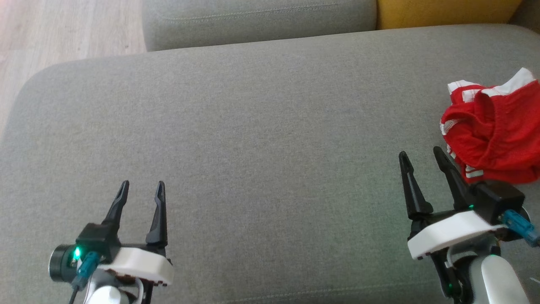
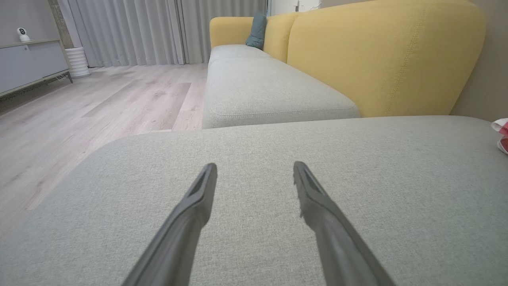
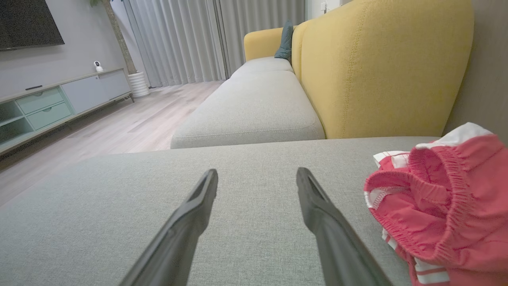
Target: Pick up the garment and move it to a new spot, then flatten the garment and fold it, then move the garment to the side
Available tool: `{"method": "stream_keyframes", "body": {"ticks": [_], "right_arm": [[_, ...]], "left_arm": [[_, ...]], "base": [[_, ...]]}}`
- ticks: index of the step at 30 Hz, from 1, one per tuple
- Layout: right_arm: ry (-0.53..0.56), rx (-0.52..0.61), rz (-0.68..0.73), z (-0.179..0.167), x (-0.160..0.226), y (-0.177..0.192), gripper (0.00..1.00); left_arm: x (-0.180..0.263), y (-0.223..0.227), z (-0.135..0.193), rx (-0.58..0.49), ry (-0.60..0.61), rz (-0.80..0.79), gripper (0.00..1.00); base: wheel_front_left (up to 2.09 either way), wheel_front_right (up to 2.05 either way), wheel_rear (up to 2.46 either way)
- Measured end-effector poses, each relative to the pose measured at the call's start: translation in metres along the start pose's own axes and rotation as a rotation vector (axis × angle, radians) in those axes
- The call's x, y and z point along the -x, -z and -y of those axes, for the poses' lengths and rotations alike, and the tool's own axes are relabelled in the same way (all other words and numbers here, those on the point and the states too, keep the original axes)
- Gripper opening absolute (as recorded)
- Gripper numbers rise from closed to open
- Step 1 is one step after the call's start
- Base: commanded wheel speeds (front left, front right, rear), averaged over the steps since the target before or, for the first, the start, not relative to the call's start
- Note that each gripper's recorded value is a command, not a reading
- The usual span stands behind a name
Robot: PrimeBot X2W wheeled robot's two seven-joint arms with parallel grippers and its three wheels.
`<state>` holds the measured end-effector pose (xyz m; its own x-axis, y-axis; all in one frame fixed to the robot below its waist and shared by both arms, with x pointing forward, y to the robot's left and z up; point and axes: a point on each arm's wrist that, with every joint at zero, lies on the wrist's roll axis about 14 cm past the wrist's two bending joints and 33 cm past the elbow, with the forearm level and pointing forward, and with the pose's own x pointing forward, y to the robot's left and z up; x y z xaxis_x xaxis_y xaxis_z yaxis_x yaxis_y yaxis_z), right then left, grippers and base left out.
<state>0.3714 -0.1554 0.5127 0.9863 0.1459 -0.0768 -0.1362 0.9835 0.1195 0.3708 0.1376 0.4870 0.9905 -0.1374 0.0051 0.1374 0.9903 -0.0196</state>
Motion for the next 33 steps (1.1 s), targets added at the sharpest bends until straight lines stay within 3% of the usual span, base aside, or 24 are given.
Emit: {"method": "stream_keyframes", "body": {"ticks": [19,20,27,33], "right_arm": [[-0.01,-0.011,-0.014,-0.003,-0.004,0.005,1.0],[-0.011,-0.011,-0.015,-0.003,-0.005,0.005,0.0],[0.006,-0.046,-0.149,0.0,0.008,0.05,0.0],[0.005,-0.12,-0.138,-0.001,0.008,0.048,0.0]], "left_arm": [[0.001,0.007,-0.004,-0.009,-0.012,-0.022,1.0],[0.001,0.007,-0.004,-0.009,-0.012,-0.022,0.0],[0.023,0.049,0.002,0.02,-0.02,-0.163,0.0],[0.023,0.05,-0.001,0.092,-0.039,-0.178,0.0]], "base": [[0.0,0.0,0.0],[0.0,0.0,0.0],[0.0,0.0,0.0],[0.0,0.0,0.0]]}}
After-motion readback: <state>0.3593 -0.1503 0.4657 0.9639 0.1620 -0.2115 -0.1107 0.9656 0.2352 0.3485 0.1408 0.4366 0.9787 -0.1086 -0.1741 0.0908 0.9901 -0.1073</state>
